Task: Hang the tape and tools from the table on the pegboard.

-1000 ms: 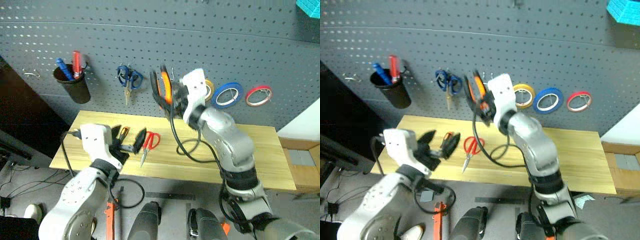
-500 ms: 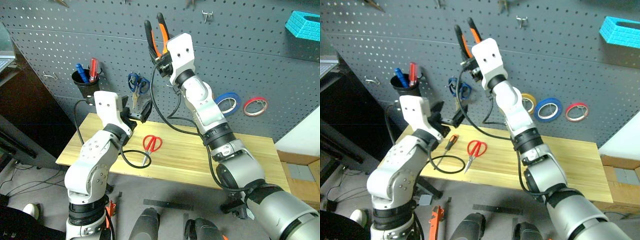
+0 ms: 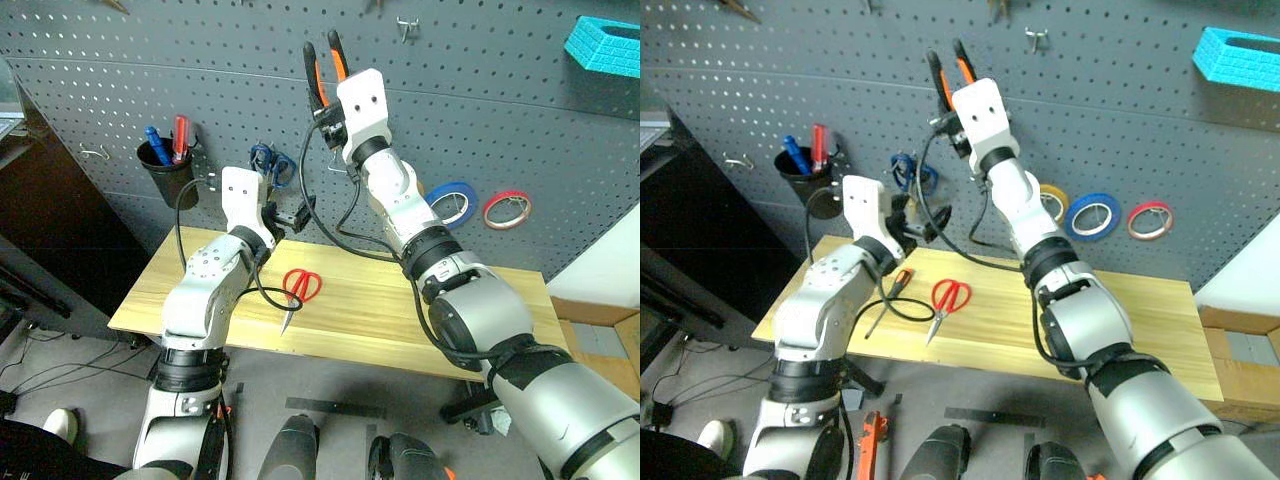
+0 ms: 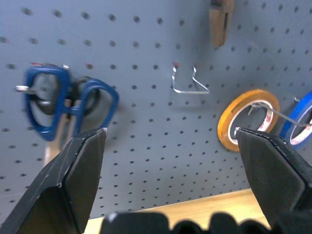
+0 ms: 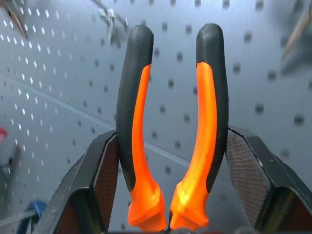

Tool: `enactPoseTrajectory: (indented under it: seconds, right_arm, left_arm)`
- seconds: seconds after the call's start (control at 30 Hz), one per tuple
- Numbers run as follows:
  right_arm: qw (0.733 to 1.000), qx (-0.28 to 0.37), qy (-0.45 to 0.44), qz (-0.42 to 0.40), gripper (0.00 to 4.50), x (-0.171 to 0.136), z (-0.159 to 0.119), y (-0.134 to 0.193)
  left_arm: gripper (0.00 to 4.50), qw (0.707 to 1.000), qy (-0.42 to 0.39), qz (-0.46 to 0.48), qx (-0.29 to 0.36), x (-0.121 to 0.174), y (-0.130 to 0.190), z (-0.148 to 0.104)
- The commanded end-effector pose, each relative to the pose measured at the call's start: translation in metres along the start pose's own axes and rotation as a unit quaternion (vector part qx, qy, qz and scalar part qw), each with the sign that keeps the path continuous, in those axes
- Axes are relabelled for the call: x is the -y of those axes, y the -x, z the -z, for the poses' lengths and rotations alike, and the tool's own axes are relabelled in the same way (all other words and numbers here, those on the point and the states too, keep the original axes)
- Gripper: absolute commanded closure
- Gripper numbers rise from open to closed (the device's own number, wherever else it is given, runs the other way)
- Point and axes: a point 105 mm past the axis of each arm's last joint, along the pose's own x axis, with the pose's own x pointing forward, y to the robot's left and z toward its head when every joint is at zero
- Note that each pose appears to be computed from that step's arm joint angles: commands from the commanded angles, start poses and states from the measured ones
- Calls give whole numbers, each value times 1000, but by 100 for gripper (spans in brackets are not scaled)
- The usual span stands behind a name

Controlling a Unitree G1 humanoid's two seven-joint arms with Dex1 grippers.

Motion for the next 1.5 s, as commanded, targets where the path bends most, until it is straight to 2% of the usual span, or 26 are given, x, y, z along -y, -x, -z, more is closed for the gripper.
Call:
enactPoseTrajectory:
  seconds: [0.03, 0.27, 0.77, 1.0, 1.5]
  right_arm:
    - [999, 43, 1, 12, 177, 10, -26, -9]
    - [999, 29, -4, 24, 177, 15, -18, -7]
    - [997, 53, -18, 44, 177, 23, -40, -16]
    - [997, 61, -40, 34, 177, 11, -42, -17]
    - [996, 72, -50, 29, 177, 6, -50, -19]
  left_arm:
    - [0, 999, -27, 5, 17, 0, -11, -14]
    - [0, 1000, -19, 13, 15, 6, -9, -12]
    - [0, 1000, -17, 6, 5, 0, -3, -12]
    - [0, 1000, -17, 5, 2, 0, -1, -11]
    - [0, 1000, -20, -1, -2, -4, 3, -11]
